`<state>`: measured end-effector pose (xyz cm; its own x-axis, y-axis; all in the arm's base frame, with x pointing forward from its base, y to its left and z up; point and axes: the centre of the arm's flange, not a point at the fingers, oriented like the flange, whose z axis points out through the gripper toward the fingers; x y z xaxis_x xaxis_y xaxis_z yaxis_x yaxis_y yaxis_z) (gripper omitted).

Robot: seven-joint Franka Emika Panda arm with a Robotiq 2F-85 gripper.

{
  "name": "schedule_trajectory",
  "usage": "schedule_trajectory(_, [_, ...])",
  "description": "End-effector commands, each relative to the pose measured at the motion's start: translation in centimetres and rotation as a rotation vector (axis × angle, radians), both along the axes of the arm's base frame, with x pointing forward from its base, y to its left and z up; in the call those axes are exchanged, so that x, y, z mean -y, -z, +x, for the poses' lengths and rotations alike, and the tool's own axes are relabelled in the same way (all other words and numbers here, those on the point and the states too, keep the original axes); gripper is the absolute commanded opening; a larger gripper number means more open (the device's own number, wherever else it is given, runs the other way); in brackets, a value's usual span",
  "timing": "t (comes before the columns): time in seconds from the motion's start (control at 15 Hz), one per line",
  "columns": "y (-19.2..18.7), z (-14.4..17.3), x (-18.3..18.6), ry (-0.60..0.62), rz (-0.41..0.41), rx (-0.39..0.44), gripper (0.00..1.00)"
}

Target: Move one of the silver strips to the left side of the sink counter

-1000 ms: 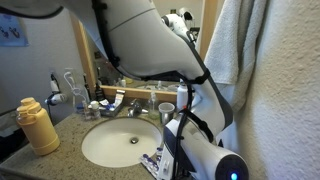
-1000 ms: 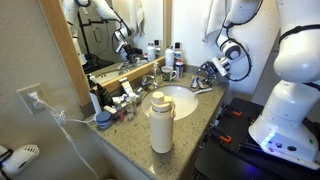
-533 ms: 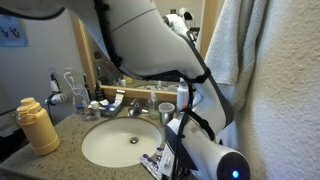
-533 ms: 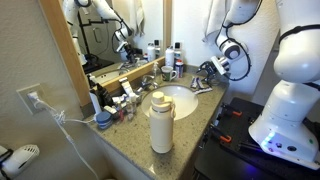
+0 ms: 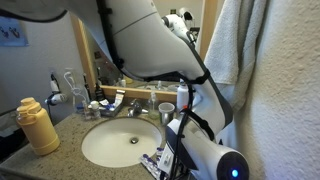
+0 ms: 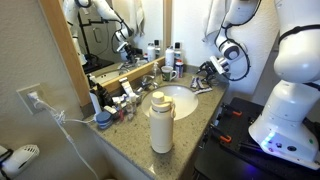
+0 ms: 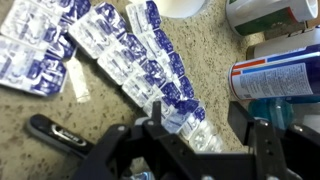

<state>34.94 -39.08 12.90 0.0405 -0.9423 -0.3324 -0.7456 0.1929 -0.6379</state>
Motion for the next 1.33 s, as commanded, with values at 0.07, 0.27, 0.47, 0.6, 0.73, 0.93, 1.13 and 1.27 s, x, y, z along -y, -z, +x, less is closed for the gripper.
schedule_trajectory(0.07, [0.0, 0.7, 0.3, 0.046, 0.01, -0.031, 0.72])
schedule_trajectory(0.27, [-0.1, 0.5, 0.4, 0.057, 0.012, -0.036, 0.45])
schedule_trajectory(0.47, [-0.2, 0.2, 0.5, 0.062, 0.006, -0.038, 0.25])
schedule_trajectory(0.6, [-0.3, 0.1, 0.5, 0.064, 0.002, -0.04, 0.09])
schedule_trajectory(0.73, [-0.3, 0.0, 0.5, 0.066, 0.002, -0.041, 0.0])
schedule_trajectory(0.93, [-0.3, -0.2, 0.6, 0.068, 0.0, -0.04, 0.0])
schedule_trajectory(1.13, [-0.3, -0.3, 0.6, 0.069, 0.002, -0.039, 0.0])
schedule_trajectory(1.27, [-0.5, -0.3, 0.5, 0.069, 0.001, -0.036, 0.0])
